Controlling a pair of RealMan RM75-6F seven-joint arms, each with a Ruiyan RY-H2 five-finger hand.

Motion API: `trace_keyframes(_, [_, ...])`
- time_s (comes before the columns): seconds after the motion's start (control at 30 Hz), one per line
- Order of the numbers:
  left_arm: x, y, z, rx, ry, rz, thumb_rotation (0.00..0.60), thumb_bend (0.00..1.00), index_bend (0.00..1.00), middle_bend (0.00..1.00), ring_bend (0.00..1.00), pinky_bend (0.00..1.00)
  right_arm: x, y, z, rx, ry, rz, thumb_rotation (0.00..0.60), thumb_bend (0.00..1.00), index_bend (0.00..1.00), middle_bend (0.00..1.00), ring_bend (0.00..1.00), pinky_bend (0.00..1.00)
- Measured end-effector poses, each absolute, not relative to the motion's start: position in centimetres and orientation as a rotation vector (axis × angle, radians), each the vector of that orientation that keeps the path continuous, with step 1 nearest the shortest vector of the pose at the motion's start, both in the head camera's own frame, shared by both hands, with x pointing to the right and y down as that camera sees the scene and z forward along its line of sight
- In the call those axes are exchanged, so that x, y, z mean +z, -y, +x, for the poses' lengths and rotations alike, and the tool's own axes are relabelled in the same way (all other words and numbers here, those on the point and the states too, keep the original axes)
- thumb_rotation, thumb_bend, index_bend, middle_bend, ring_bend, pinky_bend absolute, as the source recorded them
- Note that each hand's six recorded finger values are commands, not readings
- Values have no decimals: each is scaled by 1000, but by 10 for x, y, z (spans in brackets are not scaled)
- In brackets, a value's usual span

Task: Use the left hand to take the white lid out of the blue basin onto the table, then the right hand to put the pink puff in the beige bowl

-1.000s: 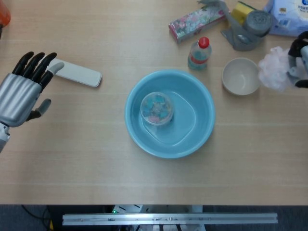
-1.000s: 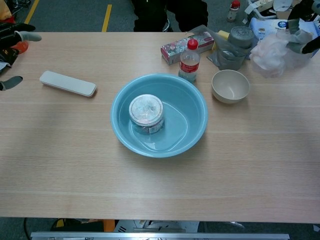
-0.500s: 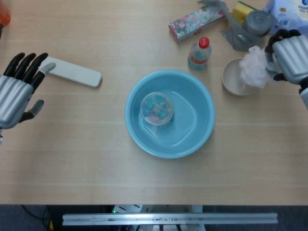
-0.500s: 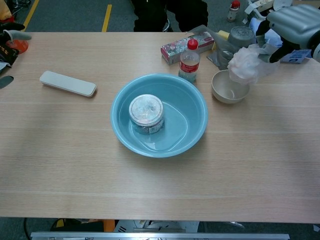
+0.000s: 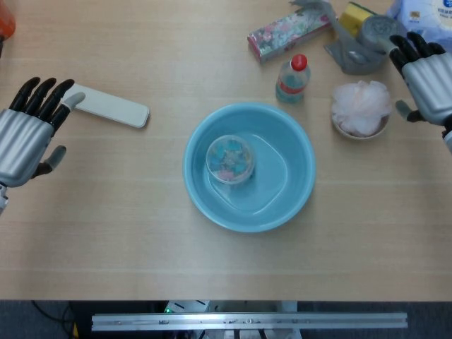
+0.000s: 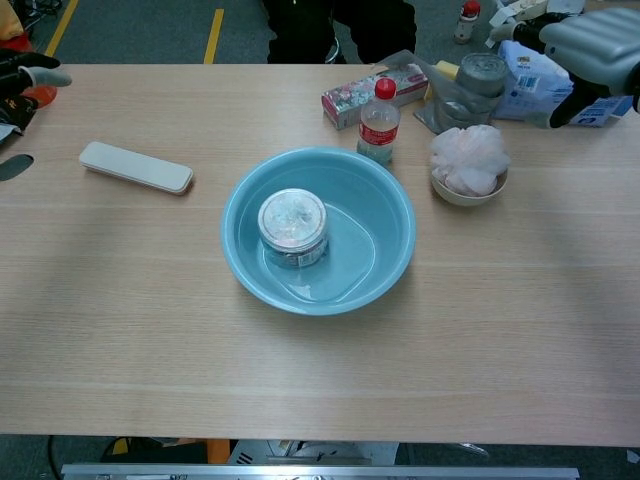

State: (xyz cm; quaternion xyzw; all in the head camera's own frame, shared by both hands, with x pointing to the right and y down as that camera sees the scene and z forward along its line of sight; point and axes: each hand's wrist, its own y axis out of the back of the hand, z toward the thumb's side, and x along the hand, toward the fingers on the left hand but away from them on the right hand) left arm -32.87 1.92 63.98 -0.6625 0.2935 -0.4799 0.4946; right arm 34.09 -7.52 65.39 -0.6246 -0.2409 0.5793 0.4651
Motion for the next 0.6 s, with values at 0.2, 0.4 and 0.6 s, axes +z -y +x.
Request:
trace_keyframes(0.2, [647,-18,-328,-1178,-696,-1617,600,356,159,148,127,67,636,68,332,1343,639,-1596,600,263,0,110,12,209])
trace_keyframes(0.4, [662,-18,-323,-1202,-658,-1648,600,356,209,195,150,68,610,58,323,1239,686,-1660,600,263,0,145,11,209])
trace_keyframes(0.6, [682,-22,-312,-1224,-587,-1694,600,356,234,230,151,69,594,49,324,1189,706,-1683,600,262,0,167,11,209])
